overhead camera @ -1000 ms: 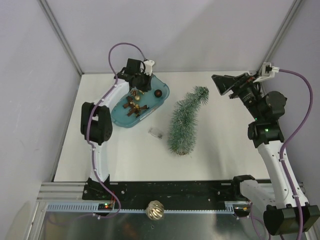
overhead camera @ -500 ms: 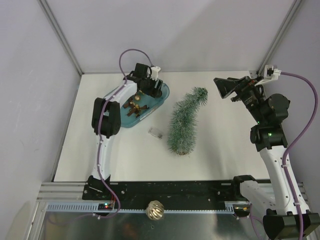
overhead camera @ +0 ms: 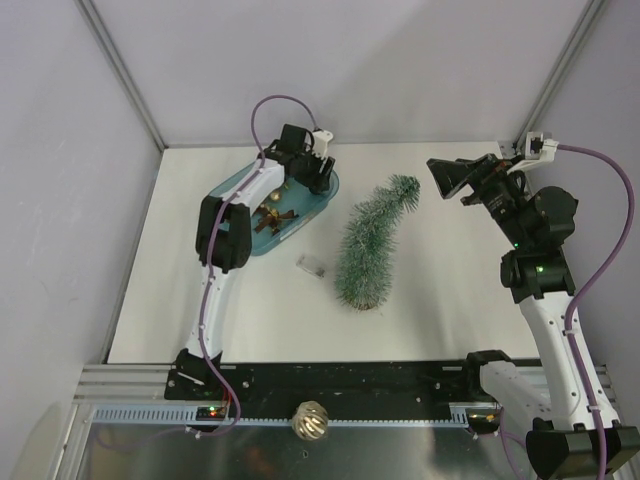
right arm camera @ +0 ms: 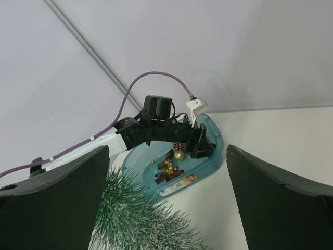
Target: Decorate the small christmas tree
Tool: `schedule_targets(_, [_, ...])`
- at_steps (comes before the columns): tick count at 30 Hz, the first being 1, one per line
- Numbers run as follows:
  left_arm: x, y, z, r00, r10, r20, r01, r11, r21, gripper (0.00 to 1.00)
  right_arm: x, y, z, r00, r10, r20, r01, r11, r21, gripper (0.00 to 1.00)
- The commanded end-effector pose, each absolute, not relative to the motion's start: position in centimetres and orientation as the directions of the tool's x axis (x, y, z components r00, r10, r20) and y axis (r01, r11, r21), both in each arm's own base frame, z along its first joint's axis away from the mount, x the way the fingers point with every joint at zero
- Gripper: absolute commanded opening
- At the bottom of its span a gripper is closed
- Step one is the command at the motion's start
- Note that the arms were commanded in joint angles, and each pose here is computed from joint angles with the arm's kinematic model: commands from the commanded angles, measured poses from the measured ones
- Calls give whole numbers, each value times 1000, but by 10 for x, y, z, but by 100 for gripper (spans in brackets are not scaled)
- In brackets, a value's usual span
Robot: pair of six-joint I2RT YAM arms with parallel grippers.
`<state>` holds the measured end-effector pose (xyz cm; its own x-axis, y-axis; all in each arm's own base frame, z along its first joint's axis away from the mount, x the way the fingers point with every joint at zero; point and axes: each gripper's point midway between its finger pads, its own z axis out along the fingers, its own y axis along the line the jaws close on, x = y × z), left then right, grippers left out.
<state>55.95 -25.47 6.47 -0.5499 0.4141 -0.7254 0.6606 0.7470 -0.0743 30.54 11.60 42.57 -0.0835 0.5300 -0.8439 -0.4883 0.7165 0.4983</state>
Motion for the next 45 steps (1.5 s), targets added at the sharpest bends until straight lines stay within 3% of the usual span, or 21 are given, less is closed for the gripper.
schedule_targets(1, [570, -263, 74, -512, 412, -754, 674, 737, -56, 66, 294, 114, 452, -17, 521, -853, -519, 725, 453, 99])
schedule_targets(7, [562, -259, 63, -536, 422, -731, 669, 741, -63, 60, 293, 113, 451, -13, 518, -855, -518, 728, 449, 99])
schedule_targets(16, [553, -249, 51, -553, 450, -701, 664, 747, -44, 68, 294, 113, 448, -19, 522, -853, -517, 725, 455, 99])
schedule_targets(25, [552, -256, 65, -548, 419, -724, 667, 741, -75, 41, 292, 114, 448, -20, 525, -851, -521, 721, 457, 99])
schedule_targets(36, [529, -253, 179, -409, 386, -827, 704, 710, -16, 22, 286, 114, 449, -15, 523, -852, -525, 721, 452, 99])
schedule_targets(45, [426, -236, 306, -224, 316, -922, 781, 625, 25, 16, 276, 110, 457, 16, 530, -848, -523, 727, 444, 99])
